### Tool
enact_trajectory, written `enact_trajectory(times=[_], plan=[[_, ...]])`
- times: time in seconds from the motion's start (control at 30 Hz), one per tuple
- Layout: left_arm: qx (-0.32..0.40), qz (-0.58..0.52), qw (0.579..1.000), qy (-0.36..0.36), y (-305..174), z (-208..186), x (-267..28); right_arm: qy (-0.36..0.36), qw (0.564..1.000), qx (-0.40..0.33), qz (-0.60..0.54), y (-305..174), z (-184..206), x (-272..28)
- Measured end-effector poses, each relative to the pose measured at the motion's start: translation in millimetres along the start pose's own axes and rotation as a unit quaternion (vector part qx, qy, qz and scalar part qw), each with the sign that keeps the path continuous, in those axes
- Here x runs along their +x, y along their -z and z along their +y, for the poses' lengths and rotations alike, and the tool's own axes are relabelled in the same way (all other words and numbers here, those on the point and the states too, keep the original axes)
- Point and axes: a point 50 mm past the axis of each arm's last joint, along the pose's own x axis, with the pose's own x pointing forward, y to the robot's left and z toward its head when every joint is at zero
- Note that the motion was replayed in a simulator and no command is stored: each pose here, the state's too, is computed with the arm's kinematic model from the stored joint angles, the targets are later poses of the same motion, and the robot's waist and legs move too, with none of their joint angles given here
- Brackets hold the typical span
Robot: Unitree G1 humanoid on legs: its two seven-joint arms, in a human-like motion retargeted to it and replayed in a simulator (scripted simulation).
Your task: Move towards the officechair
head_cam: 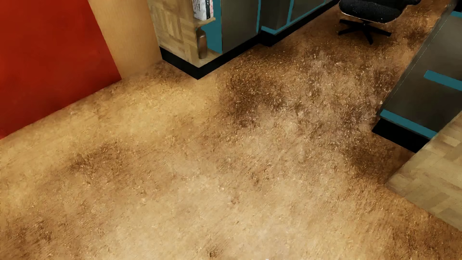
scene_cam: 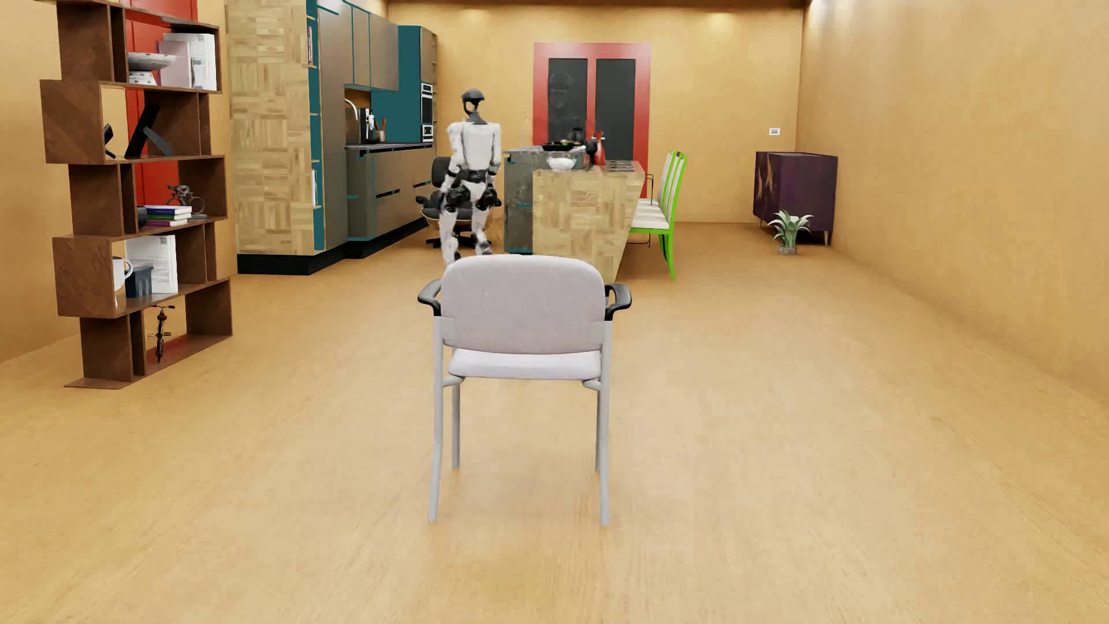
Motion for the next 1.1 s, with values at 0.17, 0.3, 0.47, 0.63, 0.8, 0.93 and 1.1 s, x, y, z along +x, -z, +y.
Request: enact_trajectory(times=[0.17, 0.3, 0.47, 0.63, 0.8, 0.93, 1.1], plan=[[-0.033, -0.108, 0.988, -0.100, -38.4, 58.5, -0.1, -0.143, 0.987, -0.056, 0.055, 64.5, 41.7, -10.6], [-0.053, -0.106, 0.987, -0.112, -37.4, 69.4, -1.1, -0.213, 0.965, -0.144, 0.049, 71.3, 62.7, -19.7], [0.030, -0.035, 0.997, -0.060, -20.1, 35.6, 3.7, -0.107, 0.986, -0.124, 0.017, 30.3, 35.7, -6.3], [-0.004, 0.004, 0.999, -0.037, 9.3, 12.1, -3.7, 0.063, 0.985, -0.088, -0.131, -51.5, -67.5, 10.4], [0.008, -0.044, 0.996, -0.071, -14.9, 38.8, 3.4, 0.227, 0.962, 0.007, -0.153, -47.7, -150.6, -1.9], [0.015, -0.132, 0.985, -0.109, -49.0, 58.1, -3.5, 0.209, 0.973, -0.018, -0.091, -3.1, -141.7, 2.8], [0.076, -0.202, 0.969, -0.118, -78.0, 60.2, -12.9, 0.076, 0.987, -0.124, -0.061, 27.9, -78.3, 8.2]])
